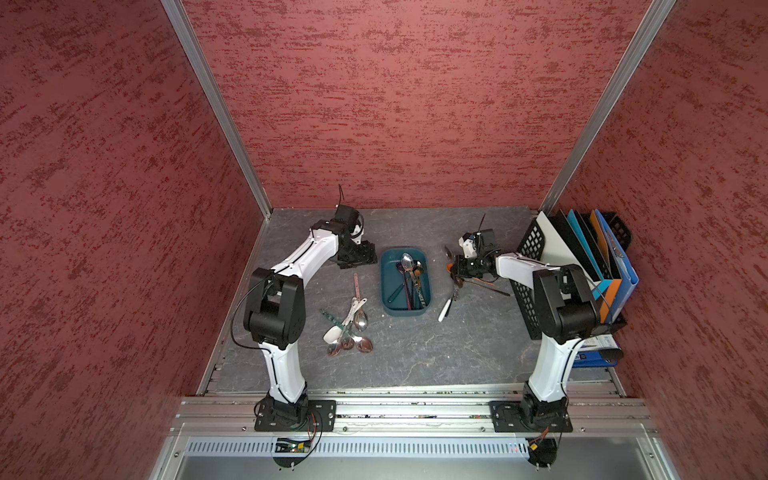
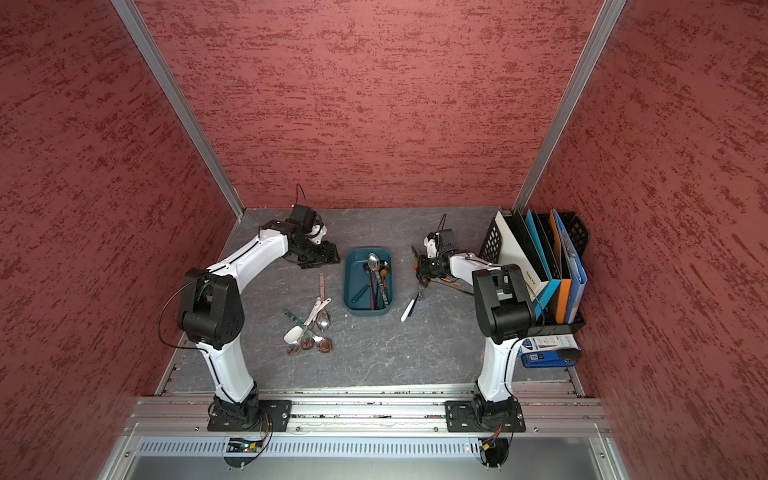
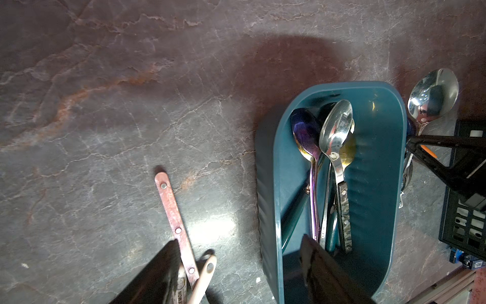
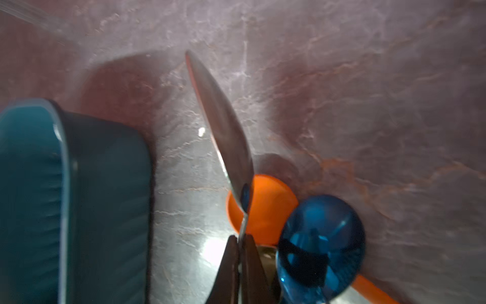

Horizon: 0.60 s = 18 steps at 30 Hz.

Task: Put the spoon into the storage box
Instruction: Pick up the spoon from the center of the board.

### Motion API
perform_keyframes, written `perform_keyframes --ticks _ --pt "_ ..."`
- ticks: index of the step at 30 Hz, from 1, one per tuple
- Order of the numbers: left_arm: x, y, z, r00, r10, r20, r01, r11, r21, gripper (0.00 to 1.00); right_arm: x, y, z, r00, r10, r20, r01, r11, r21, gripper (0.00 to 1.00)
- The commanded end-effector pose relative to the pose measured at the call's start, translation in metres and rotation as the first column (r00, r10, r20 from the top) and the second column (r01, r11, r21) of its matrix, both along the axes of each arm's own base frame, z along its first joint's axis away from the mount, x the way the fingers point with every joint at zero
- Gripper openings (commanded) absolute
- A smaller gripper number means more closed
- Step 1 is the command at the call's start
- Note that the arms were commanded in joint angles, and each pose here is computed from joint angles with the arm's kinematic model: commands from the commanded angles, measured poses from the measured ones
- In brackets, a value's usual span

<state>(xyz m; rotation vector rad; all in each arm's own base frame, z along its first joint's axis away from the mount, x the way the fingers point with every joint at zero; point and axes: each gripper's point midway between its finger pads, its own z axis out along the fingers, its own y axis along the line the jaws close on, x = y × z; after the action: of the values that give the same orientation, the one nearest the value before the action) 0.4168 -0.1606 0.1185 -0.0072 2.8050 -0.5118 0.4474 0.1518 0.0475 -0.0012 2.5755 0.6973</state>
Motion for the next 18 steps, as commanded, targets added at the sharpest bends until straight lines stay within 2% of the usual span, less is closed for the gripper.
perform_keyframes --ticks 1,8,18 --pt "0.001 0.002 0.018 0.999 0.017 0.040 -0.016 1.000 -0.018 0.75 0.012 0.014 0.033 0.994 0.005 0.108 -0.014 0.996 0.083 0.03" --pt "0.000 0.004 0.017 0.999 0.024 0.037 -0.023 1.000 -0.013 0.76 0.009 0.001 0.052 0.977 0.013 0.212 -0.012 1.000 -0.004 0.04" --pt "0.000 0.001 0.018 0.999 0.025 0.036 -0.024 1.000 -0.015 0.76 0.006 -0.026 0.042 0.987 0.048 0.154 -0.007 0.967 -0.254 0.03"
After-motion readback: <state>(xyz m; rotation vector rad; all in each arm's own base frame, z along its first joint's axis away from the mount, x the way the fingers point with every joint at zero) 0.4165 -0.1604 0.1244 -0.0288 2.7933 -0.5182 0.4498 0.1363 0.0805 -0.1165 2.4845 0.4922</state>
